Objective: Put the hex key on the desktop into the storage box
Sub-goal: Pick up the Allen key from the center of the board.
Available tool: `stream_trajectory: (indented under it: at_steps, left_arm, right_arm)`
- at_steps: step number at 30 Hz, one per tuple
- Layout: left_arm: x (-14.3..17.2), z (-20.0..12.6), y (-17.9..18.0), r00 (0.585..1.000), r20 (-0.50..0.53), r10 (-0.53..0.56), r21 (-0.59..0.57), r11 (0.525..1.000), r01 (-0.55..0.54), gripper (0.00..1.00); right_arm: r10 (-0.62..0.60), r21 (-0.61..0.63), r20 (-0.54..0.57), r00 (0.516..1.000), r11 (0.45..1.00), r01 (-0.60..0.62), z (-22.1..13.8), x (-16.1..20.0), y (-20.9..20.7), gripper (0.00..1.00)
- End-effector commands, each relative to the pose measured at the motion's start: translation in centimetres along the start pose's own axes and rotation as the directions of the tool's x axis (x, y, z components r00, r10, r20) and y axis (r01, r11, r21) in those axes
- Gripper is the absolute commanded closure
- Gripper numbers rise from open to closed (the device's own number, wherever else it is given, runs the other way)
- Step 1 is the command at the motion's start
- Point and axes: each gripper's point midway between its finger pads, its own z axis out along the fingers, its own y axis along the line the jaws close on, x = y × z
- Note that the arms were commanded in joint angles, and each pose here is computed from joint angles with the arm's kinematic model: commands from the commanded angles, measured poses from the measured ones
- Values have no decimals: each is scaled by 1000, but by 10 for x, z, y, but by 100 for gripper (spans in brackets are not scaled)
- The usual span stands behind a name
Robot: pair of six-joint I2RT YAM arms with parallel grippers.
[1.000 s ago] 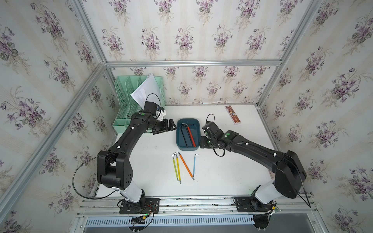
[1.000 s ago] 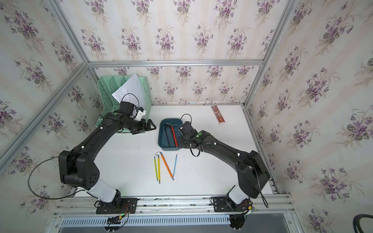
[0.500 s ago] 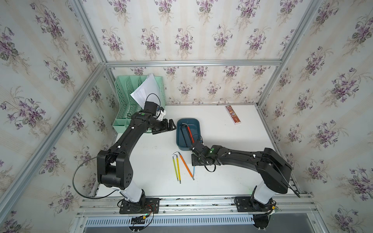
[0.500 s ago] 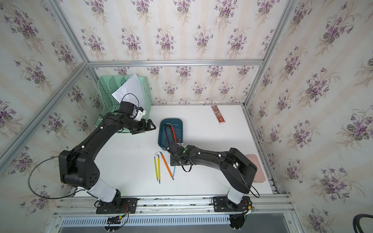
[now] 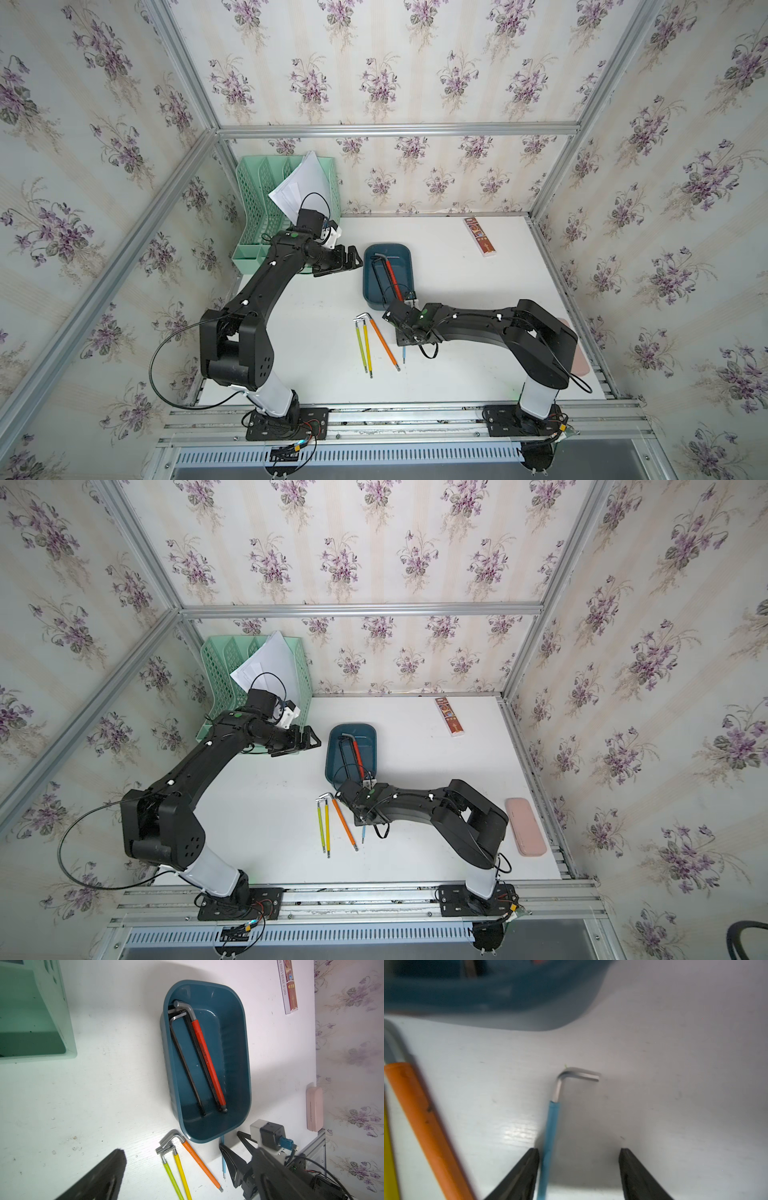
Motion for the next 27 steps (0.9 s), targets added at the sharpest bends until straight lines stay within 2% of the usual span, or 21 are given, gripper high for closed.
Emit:
stream_trajectory:
  at_steps: [1, 11, 15, 18, 23, 27]
  left_arm:
    - [2, -1, -1, 1000, -7, -3, 6, 1000, 3, 1]
    - [3, -1, 0, 1000, -7, -4, -1, 1000, 4, 1]
    - [2, -2, -1, 1000, -3, -1, 0, 1000, 1, 1]
    - [2, -2, 0, 1000, -5, -4, -1, 1000, 4, 1]
    - [2, -2, -1, 1000, -2, -2, 1, 1000, 2, 1]
    - [2, -2, -2, 1000, -5, -2, 4, 1000, 2, 1]
  right_arm:
    - [-16, 12, -8, 1000, 1000, 16, -5, 6, -9, 34]
    - [-44, -90, -64, 997, 995, 38, 3, 12, 16, 36]
    - [-61, -88, -86, 994, 995, 54, 12, 19, 16, 41]
    - [-74, -79, -111, 991, 995, 65, 20, 27, 14, 48]
    - [-72, -36, -143, 987, 997, 67, 33, 40, 2, 70]
    - [-67, -13, -148, 987, 998, 66, 34, 46, -7, 80]
